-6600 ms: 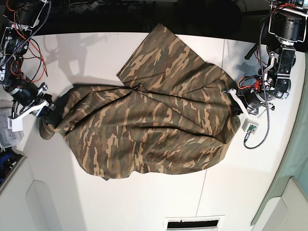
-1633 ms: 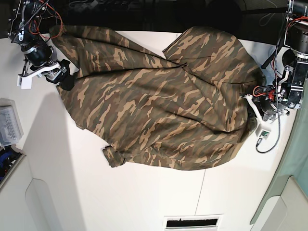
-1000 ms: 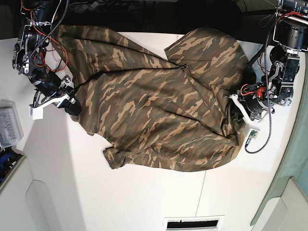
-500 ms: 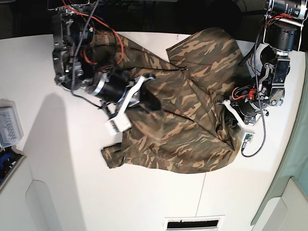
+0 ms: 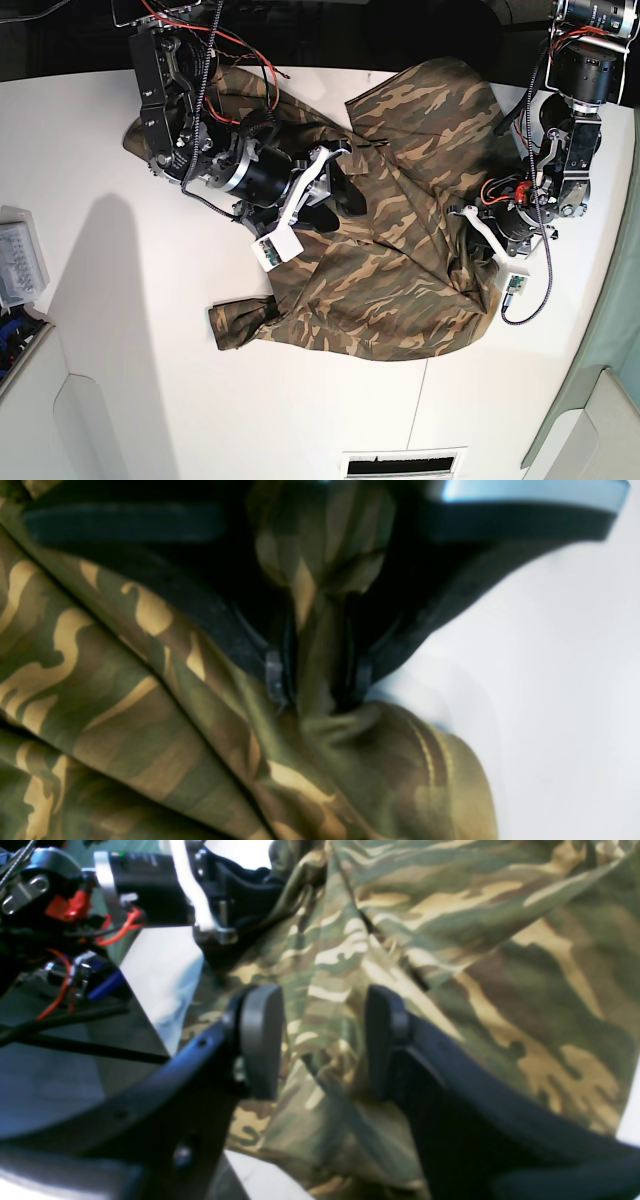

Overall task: Layout the t-shirt on the table in an organized manner, then fold the t-shirt properly
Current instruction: 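Regrasp the shirt with the right gripper near the shirt's middle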

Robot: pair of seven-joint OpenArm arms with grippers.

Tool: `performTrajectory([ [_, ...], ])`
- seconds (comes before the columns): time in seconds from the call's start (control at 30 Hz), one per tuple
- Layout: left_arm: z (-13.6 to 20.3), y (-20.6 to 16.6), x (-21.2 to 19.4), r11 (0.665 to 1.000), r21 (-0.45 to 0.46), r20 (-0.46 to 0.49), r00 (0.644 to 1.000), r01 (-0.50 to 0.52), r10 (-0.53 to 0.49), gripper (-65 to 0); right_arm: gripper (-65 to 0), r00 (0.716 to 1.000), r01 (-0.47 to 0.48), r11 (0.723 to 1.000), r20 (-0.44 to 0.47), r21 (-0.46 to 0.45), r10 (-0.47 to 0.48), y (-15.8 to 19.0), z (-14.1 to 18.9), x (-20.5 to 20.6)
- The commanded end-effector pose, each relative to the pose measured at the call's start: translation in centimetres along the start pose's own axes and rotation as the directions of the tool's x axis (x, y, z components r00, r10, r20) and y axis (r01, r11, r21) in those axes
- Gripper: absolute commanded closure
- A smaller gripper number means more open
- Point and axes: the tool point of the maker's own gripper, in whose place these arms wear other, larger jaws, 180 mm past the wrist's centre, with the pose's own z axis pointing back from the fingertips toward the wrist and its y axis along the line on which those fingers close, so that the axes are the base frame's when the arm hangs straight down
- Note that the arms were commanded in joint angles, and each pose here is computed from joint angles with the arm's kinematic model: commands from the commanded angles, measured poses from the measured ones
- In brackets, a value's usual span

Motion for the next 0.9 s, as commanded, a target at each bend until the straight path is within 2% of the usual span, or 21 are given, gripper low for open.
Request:
performTrajectory([
  [0.0, 0.0, -0.6, -4.3, 1.000, -0.008, -0.167, 0.986, 0.011, -0.012, -18.5, -27.0, 0.998, -0.026, 1.000, 0.059, -0.013, 0.027, -0.3, 0.0, 2.2],
  [0.13, 0.0, -0.6, -4.3, 1.000, -0.008, -0.167, 0.986, 0.011, -0.012, -18.5, -27.0, 0.999, 0.001, 0.979, 0.051, -0.206, 0.009, -4.4, 0.7, 2.5],
  [0.23, 0.0, -0.6, -4.3, 1.000, -0.008, -0.167, 0.986, 0.011, -0.012, -18.5, -27.0, 0.998, 0.037, 0.964, 0.052, -0.262, -0.024, -6.4, 1.6, 2.1],
  [0.33, -0.1, -0.6, -4.2, 1.000, -0.008, -0.163, 0.987, 0.011, -0.012, -18.5, -26.9, 0.998, 0.053, 0.969, 0.028, -0.243, -0.048, -7.0, 1.8, 1.0],
  [0.47, -0.1, -0.6, -4.1, 1.000, -0.008, -0.158, 0.987, 0.011, -0.012, -18.5, -26.9, 0.997, 0.078, 0.987, -0.005, -0.141, -0.079, -5.6, 1.3, -0.6],
  [0.63, -0.1, -0.6, -4.1, 1.000, -0.008, -0.156, 0.988, 0.011, -0.012, -18.5, -25.3, 0.995, 0.083, 0.989, -0.042, -0.118, -0.089, -4.9, 0.5, -1.8],
  [0.83, -0.1, -0.6, -4.1, 1.000, -0.008, -0.155, 0.988, 0.011, -0.012, -18.5, -2.0, 0.995, 0.087, 0.992, -0.032, -0.094, -0.091, -4.4, 0.3, -1.5],
  [0.87, -0.1, -0.6, -4.1, 1.000, -0.008, -0.155, 0.988, 0.011, -0.012, -18.5, 0.0, 0.996, 0.078, 0.993, -0.034, -0.085, -0.081, -4.2, 0.3, -1.5],
])
